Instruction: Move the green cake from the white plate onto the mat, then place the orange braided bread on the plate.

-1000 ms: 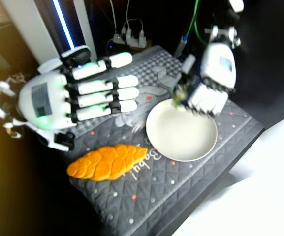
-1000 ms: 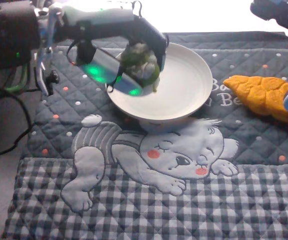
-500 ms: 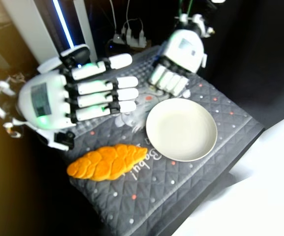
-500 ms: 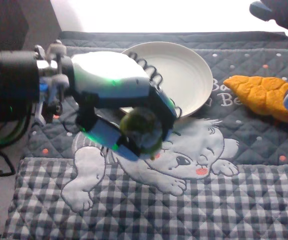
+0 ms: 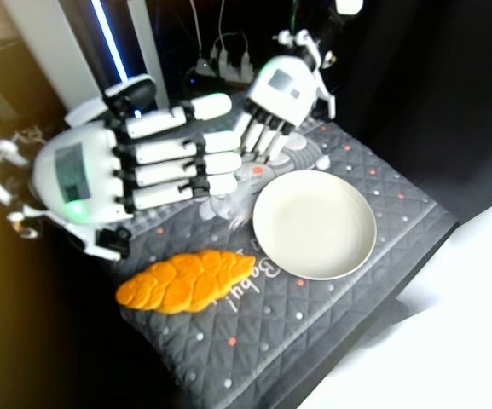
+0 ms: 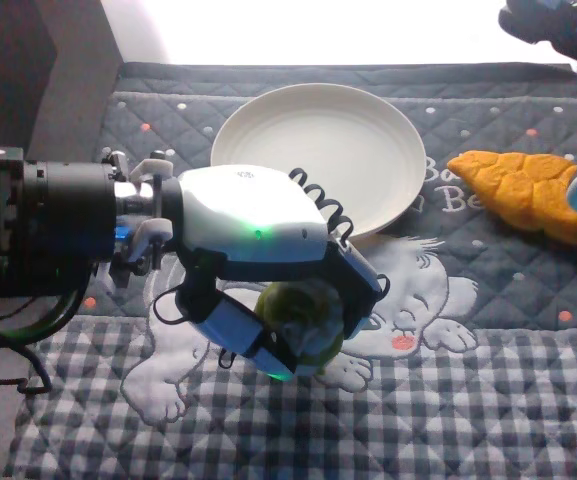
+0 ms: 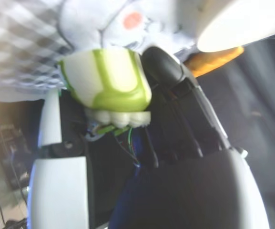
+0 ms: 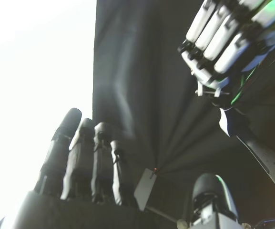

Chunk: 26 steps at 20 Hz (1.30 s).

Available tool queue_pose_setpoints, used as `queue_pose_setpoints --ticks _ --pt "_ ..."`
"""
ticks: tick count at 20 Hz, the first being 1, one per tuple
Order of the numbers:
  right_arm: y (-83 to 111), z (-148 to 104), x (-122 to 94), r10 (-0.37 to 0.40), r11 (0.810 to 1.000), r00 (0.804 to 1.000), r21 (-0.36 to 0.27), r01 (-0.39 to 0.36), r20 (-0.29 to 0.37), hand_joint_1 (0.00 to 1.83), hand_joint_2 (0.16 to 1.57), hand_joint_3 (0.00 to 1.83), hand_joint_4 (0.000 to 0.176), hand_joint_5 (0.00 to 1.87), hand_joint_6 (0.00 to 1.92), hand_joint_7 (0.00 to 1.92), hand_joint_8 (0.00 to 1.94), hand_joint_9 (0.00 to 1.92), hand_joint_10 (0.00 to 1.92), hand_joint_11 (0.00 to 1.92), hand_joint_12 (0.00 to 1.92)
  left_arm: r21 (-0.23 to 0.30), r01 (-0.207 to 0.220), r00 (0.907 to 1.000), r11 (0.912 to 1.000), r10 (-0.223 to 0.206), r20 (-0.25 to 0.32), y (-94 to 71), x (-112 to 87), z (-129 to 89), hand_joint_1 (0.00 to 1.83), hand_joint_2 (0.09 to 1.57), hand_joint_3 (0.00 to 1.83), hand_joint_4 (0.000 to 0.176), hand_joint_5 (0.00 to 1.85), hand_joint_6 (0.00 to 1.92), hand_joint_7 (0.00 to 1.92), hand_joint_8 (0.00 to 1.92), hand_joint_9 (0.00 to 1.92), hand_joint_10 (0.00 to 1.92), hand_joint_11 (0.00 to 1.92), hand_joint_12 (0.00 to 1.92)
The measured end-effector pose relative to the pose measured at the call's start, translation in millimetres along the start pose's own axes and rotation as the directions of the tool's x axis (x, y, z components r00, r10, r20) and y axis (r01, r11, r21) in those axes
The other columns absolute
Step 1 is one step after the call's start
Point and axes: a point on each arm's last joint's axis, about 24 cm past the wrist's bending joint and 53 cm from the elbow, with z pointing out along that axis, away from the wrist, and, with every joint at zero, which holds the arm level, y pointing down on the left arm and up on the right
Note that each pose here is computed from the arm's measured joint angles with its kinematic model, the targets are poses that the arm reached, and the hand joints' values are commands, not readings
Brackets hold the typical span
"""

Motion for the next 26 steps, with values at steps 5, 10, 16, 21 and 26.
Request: queue_pose_setpoints --ticks 5,10,16,21,26 --pt "-0.1 0.0 -0.3 0.001 1.000 1.000 0.000 -0.001 0.001 0.24 1.01 0.00 0.013 0.13 0.01 0.30 0.01 0.26 0.01 0.00 0.88 -0.025 -0.002 0.9997 0.9997 0.002 -0.023 6.8 9.5 -1.2 1.08 1.16 0.00 0.000 0.48 0.56 0.68 0.61 0.66 0.57 0.27 1.35" --pt "-0.1 0.0 -0.5 0.001 1.000 1.000 0.001 -0.001 0.002 0.20 1.04 0.00 0.037 0.11 0.00 0.28 0.00 0.25 0.00 0.00 0.84 -0.024 0.011 0.9998 0.9996 -0.012 -0.019 6.7 8.7 -1.1 0.98 1.06 0.00 0.058 0.41 0.00 0.57 0.00 0.62 0.06 0.24 1.27" --pt "-0.2 0.0 -0.2 0.000 1.000 1.000 0.001 0.000 0.001 0.34 0.96 0.00 0.054 0.12 0.00 0.33 0.01 0.27 0.00 0.00 0.87 -0.004 0.049 0.9988 0.9988 -0.049 0.001 3.2 1.4 -11.1 0.86 1.06 0.01 0.175 0.16 0.00 0.20 0.00 0.20 0.00 0.00 0.99" --pt "-5.8 -0.9 -8.5 -0.015 0.999 1.000 0.034 0.014 0.010 0.49 0.99 0.01 0.015 0.36 0.00 0.44 0.00 0.36 0.01 0.00 0.97 -0.029 0.074 0.9940 0.9969 -0.071 0.083 11.3 -25.5 -40.4 0.86 1.17 0.00 0.135 0.21 0.00 0.32 0.02 0.40 0.08 0.10 1.61" --pt "-36.1 -4.5 -19.1 -0.050 0.987 0.999 0.152 0.050 -0.002 0.80 0.87 0.00 0.080 0.33 0.00 0.32 0.00 0.20 0.01 0.03 0.36 -0.125 0.062 0.9733 0.9903 -0.032 0.227 32.9 -64.3 -78.8 0.90 0.80 0.00 0.163 0.23 0.02 0.03 0.01 0.01 0.00 0.00 0.00"
